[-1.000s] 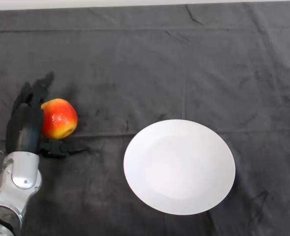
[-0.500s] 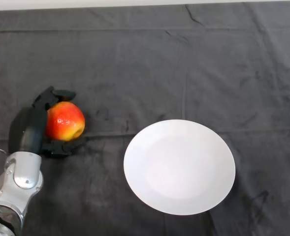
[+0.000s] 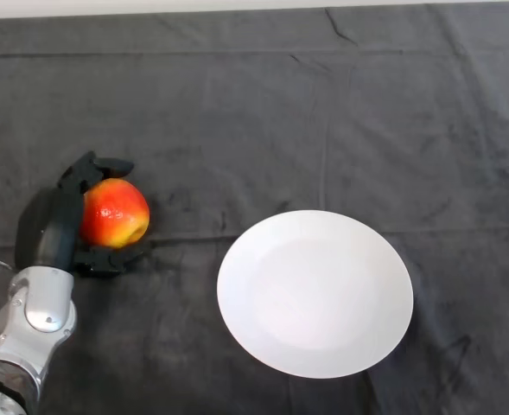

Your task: Move the apple to the plate

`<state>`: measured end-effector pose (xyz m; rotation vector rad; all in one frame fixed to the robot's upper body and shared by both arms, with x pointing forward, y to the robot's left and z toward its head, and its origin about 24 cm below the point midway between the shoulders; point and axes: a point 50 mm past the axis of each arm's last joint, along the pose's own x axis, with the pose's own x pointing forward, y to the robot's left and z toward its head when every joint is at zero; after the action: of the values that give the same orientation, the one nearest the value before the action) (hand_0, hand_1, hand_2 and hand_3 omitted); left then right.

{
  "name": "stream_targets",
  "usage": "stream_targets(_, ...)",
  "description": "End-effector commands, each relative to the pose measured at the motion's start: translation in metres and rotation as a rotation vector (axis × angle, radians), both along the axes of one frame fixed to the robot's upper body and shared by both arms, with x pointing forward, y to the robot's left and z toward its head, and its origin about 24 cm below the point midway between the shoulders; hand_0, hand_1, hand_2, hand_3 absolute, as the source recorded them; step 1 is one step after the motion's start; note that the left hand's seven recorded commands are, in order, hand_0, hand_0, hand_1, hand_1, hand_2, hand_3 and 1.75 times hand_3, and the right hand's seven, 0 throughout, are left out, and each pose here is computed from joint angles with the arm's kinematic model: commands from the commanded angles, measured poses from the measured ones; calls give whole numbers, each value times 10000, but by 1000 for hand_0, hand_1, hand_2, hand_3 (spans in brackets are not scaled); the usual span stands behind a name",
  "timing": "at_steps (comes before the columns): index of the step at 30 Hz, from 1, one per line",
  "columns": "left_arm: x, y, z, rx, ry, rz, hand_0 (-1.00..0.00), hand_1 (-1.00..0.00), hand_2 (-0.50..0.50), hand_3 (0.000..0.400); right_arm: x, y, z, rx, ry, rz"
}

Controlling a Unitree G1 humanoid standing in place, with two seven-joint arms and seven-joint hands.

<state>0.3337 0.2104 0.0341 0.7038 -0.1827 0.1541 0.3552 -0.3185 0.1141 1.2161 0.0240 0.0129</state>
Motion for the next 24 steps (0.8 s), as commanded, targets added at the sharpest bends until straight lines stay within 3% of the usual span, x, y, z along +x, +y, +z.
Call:
stream_targets(1,93,-3,206,421,-843,-148,-1000,-1000,0,400,-84,-96,-84,-2,236,-304)
stream_targets(15,75,-344,365,701,-2747,-797,-1000,-1000,0,400,-84,-96,-85,-1,236,-304)
stream_targets(24,38,-643,414,785,-3464,-1541,-1000,-1000,0,400,-84,-95,-85,-3,236,-304)
